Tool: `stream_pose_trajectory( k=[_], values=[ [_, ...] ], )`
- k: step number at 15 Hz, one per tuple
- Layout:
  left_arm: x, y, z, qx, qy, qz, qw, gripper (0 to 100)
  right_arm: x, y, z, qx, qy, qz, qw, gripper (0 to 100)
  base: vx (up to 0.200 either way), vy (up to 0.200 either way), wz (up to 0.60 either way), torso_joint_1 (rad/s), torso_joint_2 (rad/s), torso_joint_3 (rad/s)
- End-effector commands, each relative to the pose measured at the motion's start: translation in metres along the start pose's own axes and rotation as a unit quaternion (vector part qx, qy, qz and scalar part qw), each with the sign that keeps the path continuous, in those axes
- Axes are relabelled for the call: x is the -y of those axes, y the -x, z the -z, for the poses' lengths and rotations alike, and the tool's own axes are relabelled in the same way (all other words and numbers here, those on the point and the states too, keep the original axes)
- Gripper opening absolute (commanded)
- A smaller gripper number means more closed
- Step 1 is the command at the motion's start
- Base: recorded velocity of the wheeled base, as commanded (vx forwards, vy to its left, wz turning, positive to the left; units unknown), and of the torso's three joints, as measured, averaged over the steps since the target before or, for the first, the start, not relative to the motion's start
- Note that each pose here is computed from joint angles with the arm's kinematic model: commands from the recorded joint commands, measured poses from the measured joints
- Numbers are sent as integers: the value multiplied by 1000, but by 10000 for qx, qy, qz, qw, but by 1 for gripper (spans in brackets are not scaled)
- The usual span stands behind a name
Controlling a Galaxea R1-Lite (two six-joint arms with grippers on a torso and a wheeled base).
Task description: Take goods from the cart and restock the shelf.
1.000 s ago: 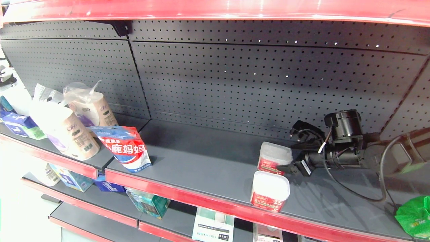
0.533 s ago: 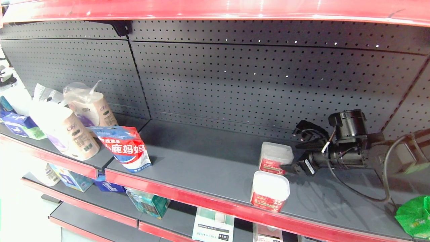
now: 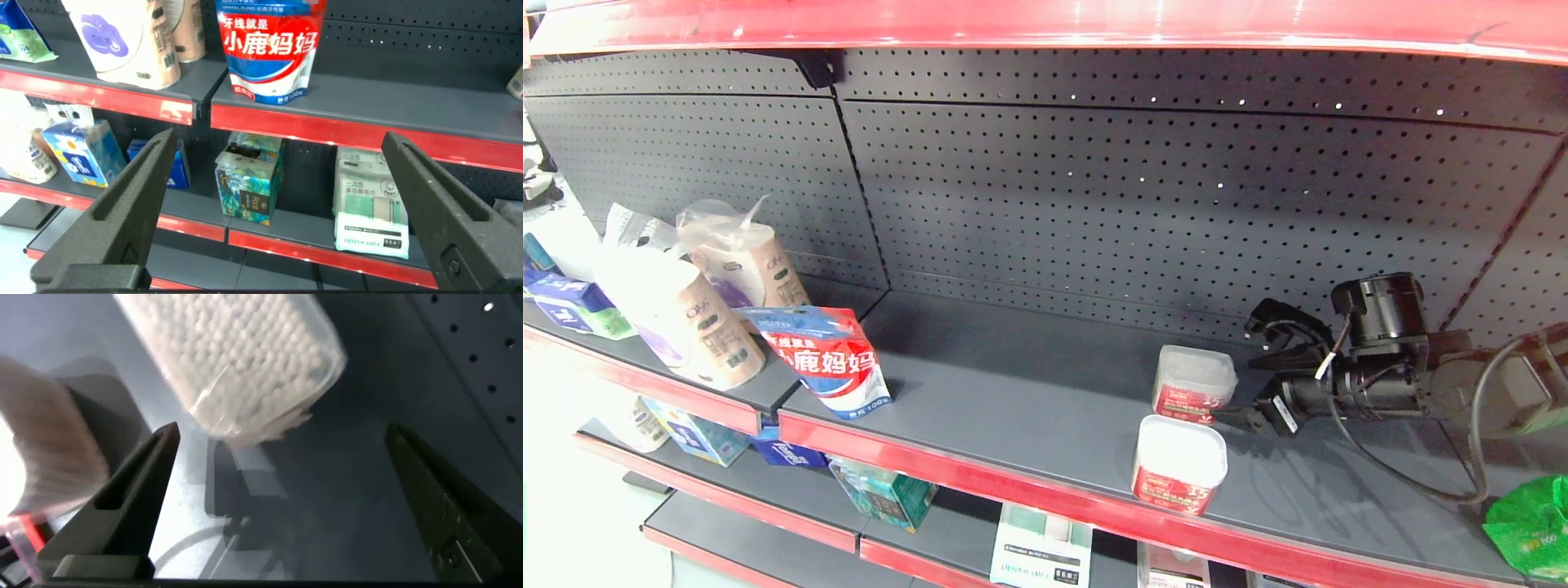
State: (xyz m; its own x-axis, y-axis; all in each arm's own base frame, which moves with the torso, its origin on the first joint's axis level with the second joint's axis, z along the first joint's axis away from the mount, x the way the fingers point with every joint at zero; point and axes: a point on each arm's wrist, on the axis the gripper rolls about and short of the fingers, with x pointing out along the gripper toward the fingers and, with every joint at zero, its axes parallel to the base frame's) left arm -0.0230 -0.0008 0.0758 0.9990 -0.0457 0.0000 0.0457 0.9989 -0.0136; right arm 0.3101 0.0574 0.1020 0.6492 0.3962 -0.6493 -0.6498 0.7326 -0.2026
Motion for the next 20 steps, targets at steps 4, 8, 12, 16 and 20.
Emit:
stream_pose_trajectory(
  k=[4, 8, 12, 16, 20],
  values=[
    [0, 0, 0, 0, 1, 1, 10000, 100, -5, 24, 6, 39, -88, 119, 9999, 100, 0, 0, 0, 0, 0, 0],
    [0, 0, 0, 0, 1, 1, 10000, 100, -24, 68, 22, 83, -225, 340, 9991, 100, 0, 0, 0, 0, 0, 0],
    [0, 0, 0, 0, 9, 1, 10000, 100, -42, 125, 34, 601, -1097, 846, 9885, 100, 0, 0, 0, 0, 0, 0],
    [0, 0, 0, 0, 9, 1, 10000, 100, -89, 189, 62, 1614, -1206, 1290, 9710, 100, 0, 0, 0, 0, 0, 0],
    [0, 0, 0, 0, 1, 1, 10000, 100, -114, 224, 85, 2279, -1287, 2257, 9384, 100, 0, 0, 0, 0, 0, 0]
  ],
)
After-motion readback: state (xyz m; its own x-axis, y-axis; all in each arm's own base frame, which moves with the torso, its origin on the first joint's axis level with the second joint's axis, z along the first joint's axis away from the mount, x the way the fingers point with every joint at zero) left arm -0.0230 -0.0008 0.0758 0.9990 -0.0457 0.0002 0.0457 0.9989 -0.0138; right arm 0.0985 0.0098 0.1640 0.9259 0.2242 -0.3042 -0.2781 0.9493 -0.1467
